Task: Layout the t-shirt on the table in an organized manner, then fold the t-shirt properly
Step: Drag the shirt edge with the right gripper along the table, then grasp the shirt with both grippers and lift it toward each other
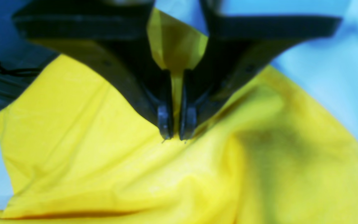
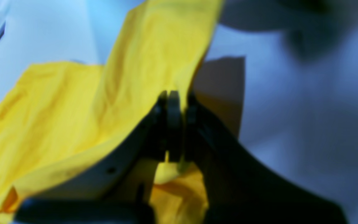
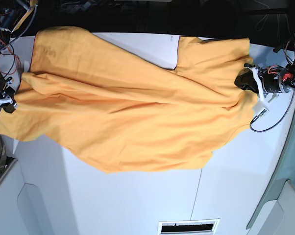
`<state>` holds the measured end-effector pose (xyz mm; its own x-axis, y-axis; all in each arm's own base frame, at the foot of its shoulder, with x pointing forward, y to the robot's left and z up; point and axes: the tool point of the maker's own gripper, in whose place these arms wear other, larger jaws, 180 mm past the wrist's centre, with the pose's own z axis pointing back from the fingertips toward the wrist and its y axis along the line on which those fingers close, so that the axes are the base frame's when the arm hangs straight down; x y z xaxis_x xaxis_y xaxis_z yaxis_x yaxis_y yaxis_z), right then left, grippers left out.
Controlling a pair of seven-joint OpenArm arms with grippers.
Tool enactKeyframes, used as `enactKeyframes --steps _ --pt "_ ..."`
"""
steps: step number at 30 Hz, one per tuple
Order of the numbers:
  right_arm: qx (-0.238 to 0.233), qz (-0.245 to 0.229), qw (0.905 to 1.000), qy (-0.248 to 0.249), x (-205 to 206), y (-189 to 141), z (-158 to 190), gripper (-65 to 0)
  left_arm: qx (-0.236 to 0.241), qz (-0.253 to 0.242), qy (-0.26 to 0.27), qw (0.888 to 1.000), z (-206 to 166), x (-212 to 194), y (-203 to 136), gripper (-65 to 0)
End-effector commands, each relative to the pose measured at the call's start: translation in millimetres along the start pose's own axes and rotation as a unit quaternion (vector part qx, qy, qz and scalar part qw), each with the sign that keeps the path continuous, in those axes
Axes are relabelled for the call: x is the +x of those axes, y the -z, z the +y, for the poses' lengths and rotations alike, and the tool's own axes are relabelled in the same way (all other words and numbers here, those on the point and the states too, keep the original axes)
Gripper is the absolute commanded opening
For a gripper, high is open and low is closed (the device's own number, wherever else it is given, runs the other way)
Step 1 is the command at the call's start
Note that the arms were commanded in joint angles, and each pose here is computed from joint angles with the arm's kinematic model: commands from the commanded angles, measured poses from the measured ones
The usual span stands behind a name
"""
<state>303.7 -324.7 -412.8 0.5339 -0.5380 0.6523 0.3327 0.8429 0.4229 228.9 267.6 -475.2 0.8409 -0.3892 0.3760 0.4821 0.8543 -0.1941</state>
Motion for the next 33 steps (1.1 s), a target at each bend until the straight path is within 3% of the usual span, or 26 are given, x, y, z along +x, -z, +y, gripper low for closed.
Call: enactKeyframes --steps 1,3,6,8,16,19,22,24,29,33 --pt "0.016 -0.032 0.9994 0.0 19.7 -5.6 5.7 -65.0 0.048 0.069 0.014 0.996 19.0 -27.6 -2.8 -58.1" --pt "0.024 -0.038 0.9988 0.017 15.8 -10.9 3.4 -61.7 0.047 0.071 0.019 0.996 14.9 -27.7 1.9 -58.1" --pt "0.055 -0.042 0.9975 0.013 12.6 -12.2 14.1 -35.5 0.042 0.074 0.02 0.996 9.7 -27.9 6.7 -58.1" --pt "0.08 -0.051 0.9954 0.016 15.0 -11.2 25.9 -30.4 0.044 0.077 0.023 0.996 9.6 -28.8 7.3 -58.1" --pt "0.145 -0.082 0.9857 0.023 42.2 9.5 87.4 -30.5 0.046 0.084 0.026 0.995 11.1 -30.2 6.5 -58.1" --pt "0.175 -0.074 0.9816 -0.016 48.0 21.6 126.7 -30.9 0.047 0.087 0.025 0.995 11.2 -31.4 6.3 -58.1" --pt "0.186 -0.053 0.9782 -0.074 47.7 33.3 159.6 -38.2 0.047 0.093 0.025 0.994 11.3 -33.3 5.9 -58.1" --pt "0.191 -0.049 0.9756 -0.096 49.7 37.4 174.3 -43.1 0.047 0.093 0.025 0.994 11.3 -33.6 5.9 -58.1" --pt "0.189 -0.067 0.9717 -0.124 56.8 44.3 191.5 -44.6 0.047 0.097 0.023 0.994 11.1 -36.2 5.8 -58.1" --pt "0.169 -0.027 0.9723 -0.159 19.6 69.2 194.4 -65.0 0.048 0.121 0.022 0.991 11.4 -44.7 3.9 -60.9"
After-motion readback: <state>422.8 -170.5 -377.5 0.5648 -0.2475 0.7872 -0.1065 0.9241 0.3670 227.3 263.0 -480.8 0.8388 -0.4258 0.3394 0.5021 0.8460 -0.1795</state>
